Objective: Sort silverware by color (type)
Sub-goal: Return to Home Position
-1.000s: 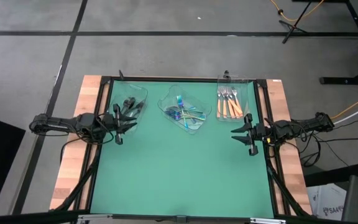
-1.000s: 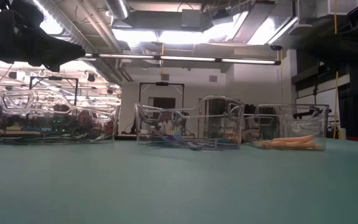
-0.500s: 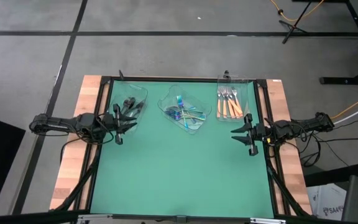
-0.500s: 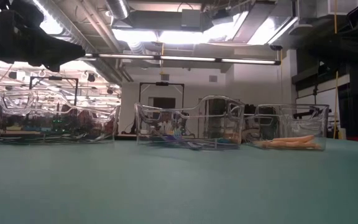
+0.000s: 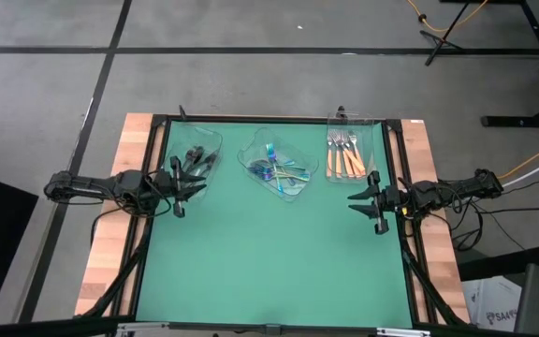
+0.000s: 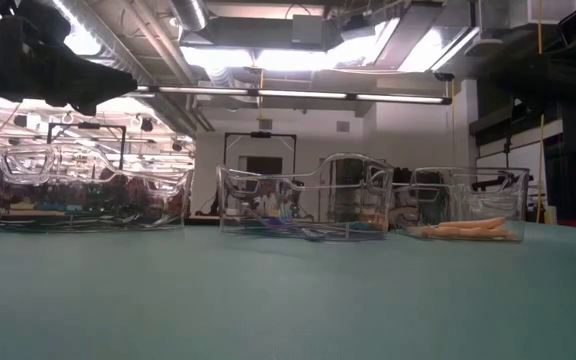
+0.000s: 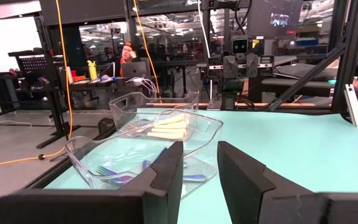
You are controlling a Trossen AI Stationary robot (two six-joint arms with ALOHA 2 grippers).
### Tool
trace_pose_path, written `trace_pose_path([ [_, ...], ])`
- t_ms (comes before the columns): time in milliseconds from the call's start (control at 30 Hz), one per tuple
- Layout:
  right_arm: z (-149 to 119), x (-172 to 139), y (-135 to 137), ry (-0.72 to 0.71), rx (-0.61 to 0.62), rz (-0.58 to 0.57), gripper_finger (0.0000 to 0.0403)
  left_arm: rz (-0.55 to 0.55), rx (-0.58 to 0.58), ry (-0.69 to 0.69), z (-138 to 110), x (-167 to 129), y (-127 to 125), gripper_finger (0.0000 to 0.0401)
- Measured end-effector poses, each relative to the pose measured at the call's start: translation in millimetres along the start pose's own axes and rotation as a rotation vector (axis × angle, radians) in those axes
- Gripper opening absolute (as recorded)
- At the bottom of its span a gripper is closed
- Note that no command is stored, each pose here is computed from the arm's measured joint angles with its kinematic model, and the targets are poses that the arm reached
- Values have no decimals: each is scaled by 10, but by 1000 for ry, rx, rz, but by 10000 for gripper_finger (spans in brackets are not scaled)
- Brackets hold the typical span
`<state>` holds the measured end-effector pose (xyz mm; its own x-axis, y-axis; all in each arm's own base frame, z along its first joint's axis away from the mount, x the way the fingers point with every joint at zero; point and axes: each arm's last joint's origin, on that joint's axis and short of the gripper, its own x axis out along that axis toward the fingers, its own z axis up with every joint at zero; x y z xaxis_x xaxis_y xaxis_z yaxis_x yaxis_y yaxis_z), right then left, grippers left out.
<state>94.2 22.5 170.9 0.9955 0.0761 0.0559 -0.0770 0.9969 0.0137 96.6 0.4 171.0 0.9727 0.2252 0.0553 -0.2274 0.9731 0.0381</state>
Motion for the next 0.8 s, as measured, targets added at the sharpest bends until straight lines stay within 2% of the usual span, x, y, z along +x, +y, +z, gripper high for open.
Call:
trace_pose_path([
  [800,-10,7,2,11,-2,1,106,0,0,0,0,0,0,92],
])
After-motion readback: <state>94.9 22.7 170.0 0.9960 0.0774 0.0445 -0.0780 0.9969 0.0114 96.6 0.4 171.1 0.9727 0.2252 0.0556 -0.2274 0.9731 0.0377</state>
